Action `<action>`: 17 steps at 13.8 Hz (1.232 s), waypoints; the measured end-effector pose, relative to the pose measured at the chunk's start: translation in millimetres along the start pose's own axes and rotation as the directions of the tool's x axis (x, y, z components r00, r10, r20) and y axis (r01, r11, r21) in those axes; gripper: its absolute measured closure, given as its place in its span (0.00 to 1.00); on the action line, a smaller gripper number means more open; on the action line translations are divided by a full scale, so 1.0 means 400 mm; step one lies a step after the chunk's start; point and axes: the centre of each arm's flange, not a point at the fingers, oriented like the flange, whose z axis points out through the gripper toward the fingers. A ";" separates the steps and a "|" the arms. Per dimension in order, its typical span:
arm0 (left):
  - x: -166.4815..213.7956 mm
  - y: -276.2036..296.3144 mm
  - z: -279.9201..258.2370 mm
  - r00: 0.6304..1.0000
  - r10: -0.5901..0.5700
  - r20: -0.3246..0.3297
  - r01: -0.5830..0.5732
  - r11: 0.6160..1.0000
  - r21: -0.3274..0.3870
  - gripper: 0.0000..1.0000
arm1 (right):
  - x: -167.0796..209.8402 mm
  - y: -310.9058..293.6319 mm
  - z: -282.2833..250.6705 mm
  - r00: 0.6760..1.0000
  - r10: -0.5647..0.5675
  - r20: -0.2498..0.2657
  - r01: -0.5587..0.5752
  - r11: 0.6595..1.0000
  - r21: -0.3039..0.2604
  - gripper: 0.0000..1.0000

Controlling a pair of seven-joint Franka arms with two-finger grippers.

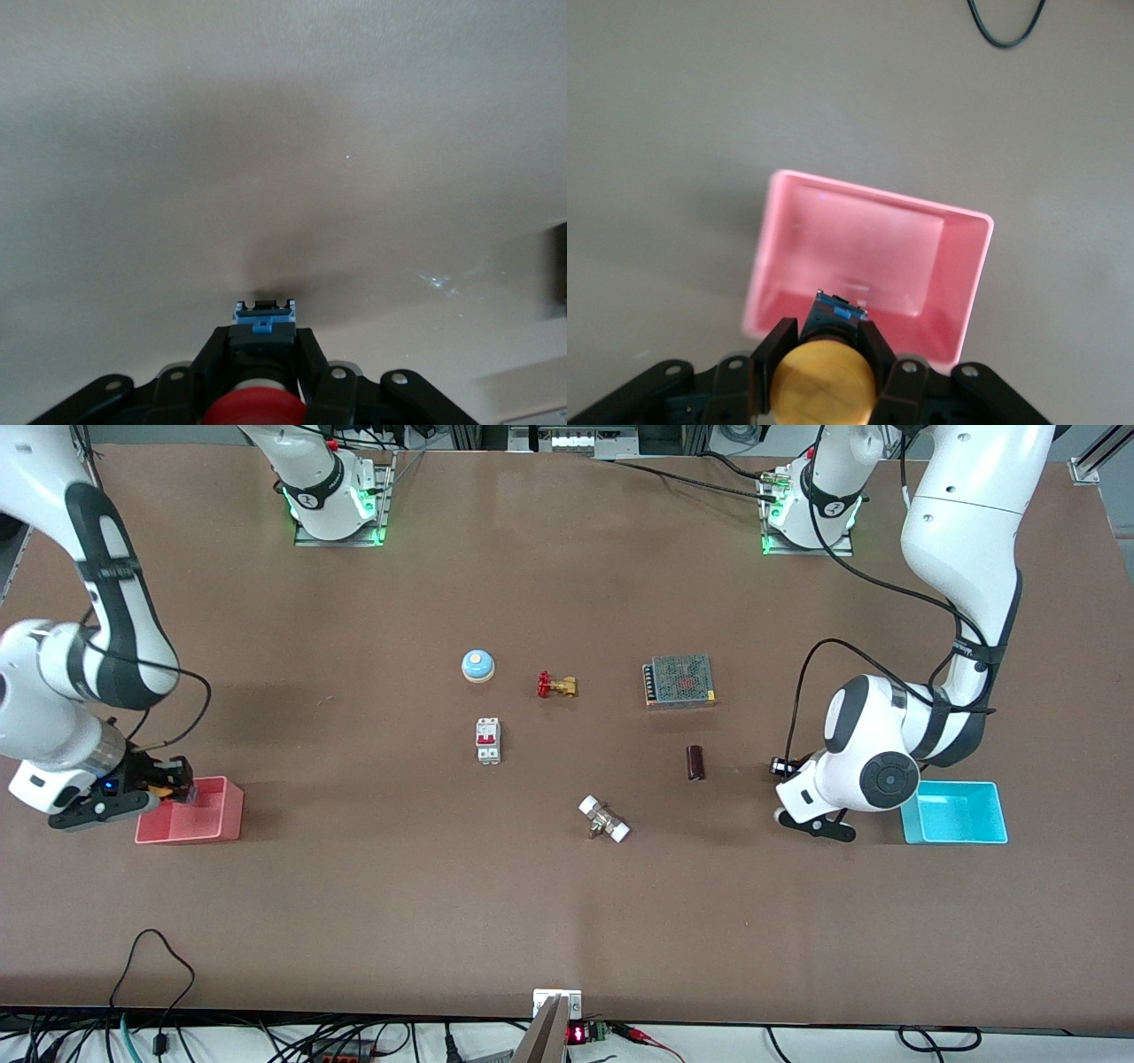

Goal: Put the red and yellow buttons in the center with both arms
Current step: 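Lift the yellow button with the right gripper while the left gripper carries the red button, then place the red button on the table with the left gripper and withdraw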

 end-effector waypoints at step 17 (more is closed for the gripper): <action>-0.088 -0.193 -0.703 0.974 -0.072 -0.216 0.101 0.987 0.123 0.00 | -0.001 -0.654 0.212 0.994 0.105 0.025 -0.107 0.991 0.083 0.64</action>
